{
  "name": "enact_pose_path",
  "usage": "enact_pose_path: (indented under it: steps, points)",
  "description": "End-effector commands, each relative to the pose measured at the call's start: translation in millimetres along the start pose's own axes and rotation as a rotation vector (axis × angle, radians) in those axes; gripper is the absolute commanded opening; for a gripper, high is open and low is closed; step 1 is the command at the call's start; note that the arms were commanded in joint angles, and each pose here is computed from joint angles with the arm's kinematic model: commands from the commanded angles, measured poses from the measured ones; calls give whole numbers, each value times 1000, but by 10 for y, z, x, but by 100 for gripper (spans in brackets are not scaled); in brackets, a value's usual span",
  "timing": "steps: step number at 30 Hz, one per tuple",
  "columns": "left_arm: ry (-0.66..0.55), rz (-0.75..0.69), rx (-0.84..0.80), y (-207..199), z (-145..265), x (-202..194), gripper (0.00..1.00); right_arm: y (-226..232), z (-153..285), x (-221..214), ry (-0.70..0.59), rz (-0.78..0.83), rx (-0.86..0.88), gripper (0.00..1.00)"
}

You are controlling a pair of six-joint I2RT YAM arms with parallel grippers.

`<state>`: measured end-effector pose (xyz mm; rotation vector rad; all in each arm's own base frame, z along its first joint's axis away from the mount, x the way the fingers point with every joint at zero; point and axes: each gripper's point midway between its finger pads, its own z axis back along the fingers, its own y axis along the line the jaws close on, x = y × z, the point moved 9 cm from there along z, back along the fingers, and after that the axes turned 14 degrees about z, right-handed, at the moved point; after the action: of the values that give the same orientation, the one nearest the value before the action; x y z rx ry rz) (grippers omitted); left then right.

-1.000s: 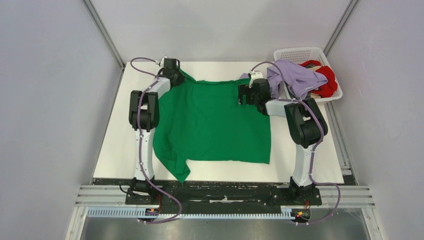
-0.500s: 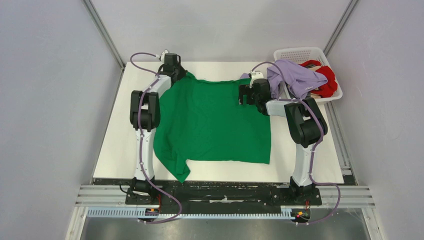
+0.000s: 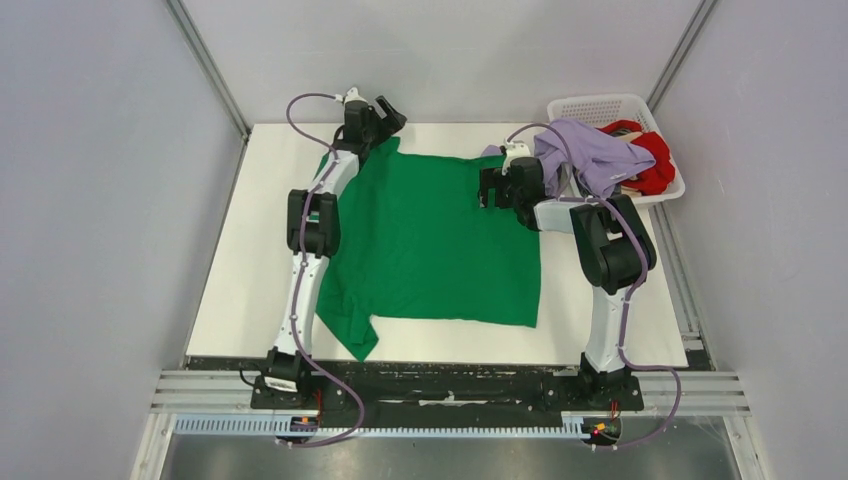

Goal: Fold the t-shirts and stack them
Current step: Flatten out the tshirt

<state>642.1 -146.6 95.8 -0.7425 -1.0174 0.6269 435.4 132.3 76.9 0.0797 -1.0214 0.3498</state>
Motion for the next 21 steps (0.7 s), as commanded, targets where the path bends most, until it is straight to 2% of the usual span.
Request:
enact_pose_path:
  steps: [1,5,10,14,21]
  points:
    - [-20,-156,-178,-650,266,264,100,-23,71,-15,2,-22,2,98]
    - [-34,-251,-216,-1072,637,405,100,-28,108,47,-8,-22,2,98]
    - [2,-242,-196,-1367,1174,517,100,-15,205,195,-18,-4,32,98]
    - [67,-209,-83,-1202,1778,366,100,62,429,321,-36,24,61,98]
    - [-43,-97,187,-612,3195,-84,100,471,1005,120,20,78,164,98]
